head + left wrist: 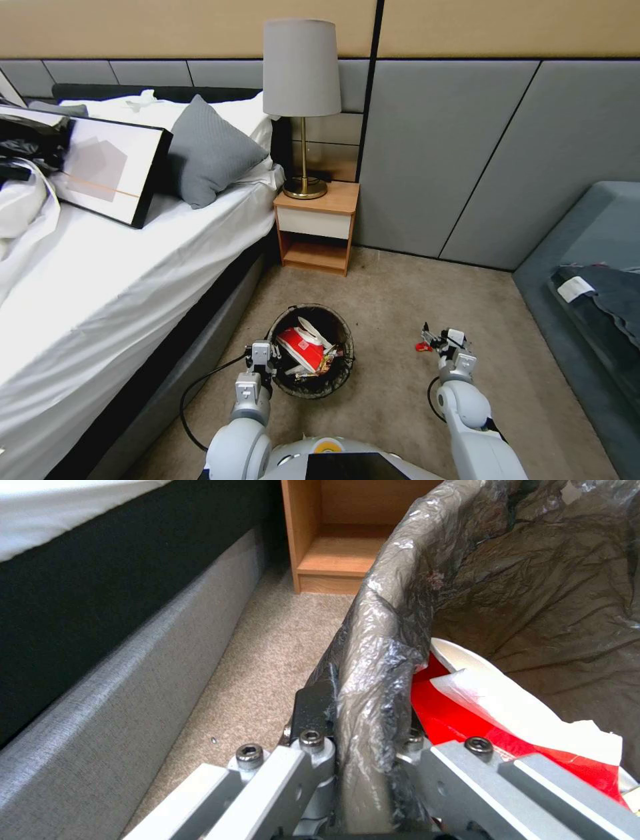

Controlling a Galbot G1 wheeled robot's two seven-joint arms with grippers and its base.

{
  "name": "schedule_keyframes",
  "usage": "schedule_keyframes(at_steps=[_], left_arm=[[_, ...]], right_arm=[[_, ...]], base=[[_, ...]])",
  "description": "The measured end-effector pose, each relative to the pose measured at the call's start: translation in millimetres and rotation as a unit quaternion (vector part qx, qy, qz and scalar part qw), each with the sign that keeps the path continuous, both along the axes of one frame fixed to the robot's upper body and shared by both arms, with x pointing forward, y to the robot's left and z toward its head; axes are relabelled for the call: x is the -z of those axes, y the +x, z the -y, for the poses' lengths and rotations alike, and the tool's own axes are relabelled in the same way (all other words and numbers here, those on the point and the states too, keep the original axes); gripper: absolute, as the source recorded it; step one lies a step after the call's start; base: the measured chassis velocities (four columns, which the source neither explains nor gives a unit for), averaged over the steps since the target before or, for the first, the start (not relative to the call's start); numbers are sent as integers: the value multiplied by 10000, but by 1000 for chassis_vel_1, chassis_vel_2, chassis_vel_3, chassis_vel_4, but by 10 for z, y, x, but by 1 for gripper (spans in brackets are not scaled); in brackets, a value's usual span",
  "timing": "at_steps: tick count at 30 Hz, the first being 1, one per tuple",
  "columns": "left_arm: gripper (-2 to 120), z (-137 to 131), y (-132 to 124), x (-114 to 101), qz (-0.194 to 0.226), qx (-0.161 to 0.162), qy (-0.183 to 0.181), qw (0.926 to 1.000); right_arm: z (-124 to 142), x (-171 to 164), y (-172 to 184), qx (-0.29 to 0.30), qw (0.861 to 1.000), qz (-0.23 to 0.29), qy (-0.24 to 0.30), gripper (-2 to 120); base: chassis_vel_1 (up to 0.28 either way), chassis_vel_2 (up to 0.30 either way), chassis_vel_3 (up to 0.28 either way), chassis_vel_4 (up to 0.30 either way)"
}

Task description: Pick up the trash bin, then pick up the garbage from the floor and place it into the trash bin.

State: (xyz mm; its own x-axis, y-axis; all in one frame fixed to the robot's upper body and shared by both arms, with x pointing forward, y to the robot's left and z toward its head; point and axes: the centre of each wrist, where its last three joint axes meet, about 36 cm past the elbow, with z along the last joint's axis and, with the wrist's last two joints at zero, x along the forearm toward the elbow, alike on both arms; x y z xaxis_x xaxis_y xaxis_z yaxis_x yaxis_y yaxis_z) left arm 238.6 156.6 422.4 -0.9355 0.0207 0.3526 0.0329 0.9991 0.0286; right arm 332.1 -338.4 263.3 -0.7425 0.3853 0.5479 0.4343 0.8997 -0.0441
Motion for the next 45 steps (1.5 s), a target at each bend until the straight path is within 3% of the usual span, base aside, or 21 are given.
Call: schedule_keyframes(at_steps=[22,38,45], left_arm=[[2,21,-14,-5,-10,36,-11,10000],[2,9,-32,-11,-11,30,10,10000],[2,13,-39,1,-32,24,21,10000]], right_arm=[[-60,-27,101,82,9973,226,695,100],[-157,220,419,509,9906,74,1268,100],[-168,297,627,619,9864,345,1482,100]], base=[[0,0,0,0],[0,0,0,0],[0,0,0,0]])
